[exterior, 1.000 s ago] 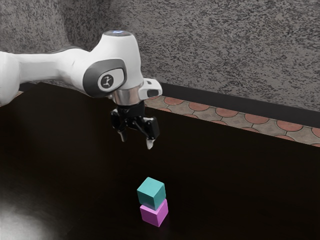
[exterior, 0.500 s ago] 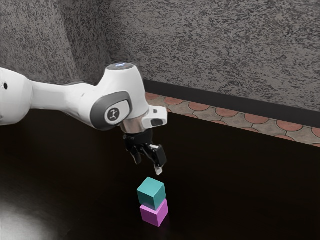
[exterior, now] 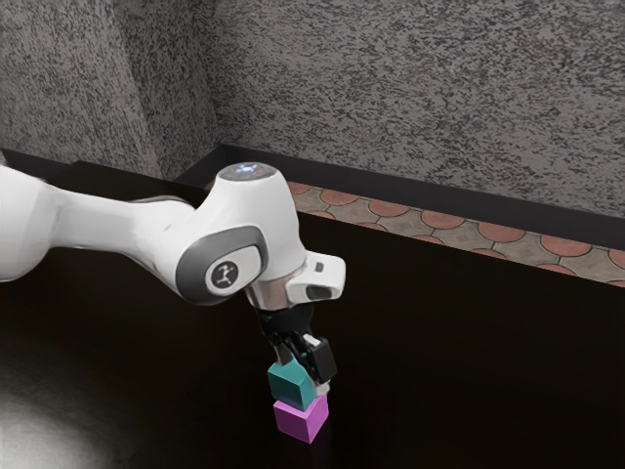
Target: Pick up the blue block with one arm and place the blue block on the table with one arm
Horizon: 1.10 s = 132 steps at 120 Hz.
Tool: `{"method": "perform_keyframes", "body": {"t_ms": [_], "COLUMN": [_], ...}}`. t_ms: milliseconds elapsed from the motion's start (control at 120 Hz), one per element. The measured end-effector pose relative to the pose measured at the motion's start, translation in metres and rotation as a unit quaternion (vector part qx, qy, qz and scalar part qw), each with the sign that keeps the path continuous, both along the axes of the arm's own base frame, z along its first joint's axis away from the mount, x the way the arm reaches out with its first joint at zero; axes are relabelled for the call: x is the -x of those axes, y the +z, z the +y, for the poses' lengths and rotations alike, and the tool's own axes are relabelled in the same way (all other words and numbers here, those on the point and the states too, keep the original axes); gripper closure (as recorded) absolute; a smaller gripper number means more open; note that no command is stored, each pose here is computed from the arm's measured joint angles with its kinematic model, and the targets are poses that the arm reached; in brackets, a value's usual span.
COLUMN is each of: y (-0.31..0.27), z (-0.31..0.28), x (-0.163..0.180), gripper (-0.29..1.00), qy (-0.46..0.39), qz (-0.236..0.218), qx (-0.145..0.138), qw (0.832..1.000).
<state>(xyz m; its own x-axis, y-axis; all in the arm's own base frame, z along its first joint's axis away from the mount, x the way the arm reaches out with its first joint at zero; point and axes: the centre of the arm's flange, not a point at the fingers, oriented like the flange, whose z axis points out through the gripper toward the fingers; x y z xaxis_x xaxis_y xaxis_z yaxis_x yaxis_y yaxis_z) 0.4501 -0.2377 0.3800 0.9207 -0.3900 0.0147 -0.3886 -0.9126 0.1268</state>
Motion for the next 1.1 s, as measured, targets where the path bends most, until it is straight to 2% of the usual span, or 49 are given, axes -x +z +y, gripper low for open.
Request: {"method": "perform_keyframes", "body": {"t_ms": [300, 733, 1100], "y": [-0.003, -0.009, -0.019], "z": [0.012, 0.025, 0.025], "x": [-0.007, -0.016, -0.02], "gripper": [0.0, 0.0, 0.0], "qy": [0.031, 0.059, 0.076], "qz": [0.003, 0.003, 0.003], "qx": [-0.001, -0.019, -0.017], "qw": [1.0, 0.998, 0.997]}}
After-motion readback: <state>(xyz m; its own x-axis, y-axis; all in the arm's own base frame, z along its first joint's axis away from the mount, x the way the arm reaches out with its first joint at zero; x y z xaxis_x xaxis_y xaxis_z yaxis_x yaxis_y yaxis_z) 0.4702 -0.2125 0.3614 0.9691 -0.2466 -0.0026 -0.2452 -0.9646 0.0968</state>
